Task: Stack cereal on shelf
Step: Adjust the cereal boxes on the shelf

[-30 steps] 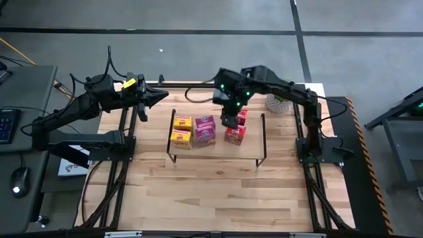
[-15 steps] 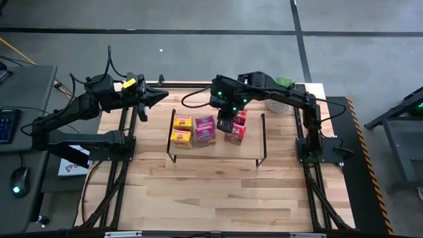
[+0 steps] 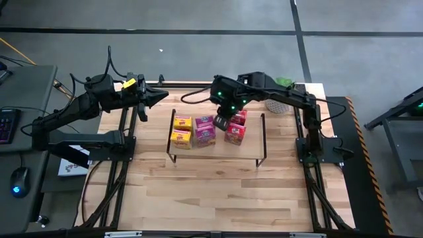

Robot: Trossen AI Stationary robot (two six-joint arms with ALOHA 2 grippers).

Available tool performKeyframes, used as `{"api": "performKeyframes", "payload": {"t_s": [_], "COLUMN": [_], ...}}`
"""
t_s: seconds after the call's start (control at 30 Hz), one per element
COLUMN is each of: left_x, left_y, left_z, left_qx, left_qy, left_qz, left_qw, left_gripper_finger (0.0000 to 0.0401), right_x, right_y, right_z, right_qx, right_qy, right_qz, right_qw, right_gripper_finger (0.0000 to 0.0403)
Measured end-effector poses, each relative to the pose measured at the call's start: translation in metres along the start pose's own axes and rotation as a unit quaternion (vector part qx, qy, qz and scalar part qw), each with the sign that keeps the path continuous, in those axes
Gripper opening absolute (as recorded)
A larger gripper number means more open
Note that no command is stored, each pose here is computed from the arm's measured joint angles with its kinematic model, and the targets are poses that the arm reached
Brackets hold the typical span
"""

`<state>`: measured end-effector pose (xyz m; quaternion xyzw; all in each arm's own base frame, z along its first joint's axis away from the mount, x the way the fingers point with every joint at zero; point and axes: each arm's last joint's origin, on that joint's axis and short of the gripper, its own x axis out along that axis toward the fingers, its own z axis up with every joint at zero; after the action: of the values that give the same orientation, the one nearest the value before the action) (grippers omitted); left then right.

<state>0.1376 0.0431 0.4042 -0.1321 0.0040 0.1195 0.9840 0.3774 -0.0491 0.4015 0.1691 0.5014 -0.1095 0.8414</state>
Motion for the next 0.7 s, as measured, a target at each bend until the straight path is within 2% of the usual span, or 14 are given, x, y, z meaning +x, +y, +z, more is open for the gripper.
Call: {"api": "performKeyframes", "payload": {"t_s": [0.4, 0.7], "left_x": [0.0, 0.0], "left_y": [0.0, 0.0], "left_z": [0.0, -0.001], "left_qx": [0.0, 0.008], "left_qy": [0.001, 0.004], "left_qz": [0.0, 0.001], "left_qw": [1.0, 1.0], "left_gripper_finger": [0.0, 0.0], "right_x": [0.017, 0.017], "right_y": [-0.004, -0.003], "right_z": [0.005, 0.005], "right_qx": [0.068, 0.11], "right_qy": [0.013, 0.017], "right_qz": [-0.003, 0.004], "right_qw": [0.998, 0.994], "right_gripper_finger": [0.0, 0.0]}}
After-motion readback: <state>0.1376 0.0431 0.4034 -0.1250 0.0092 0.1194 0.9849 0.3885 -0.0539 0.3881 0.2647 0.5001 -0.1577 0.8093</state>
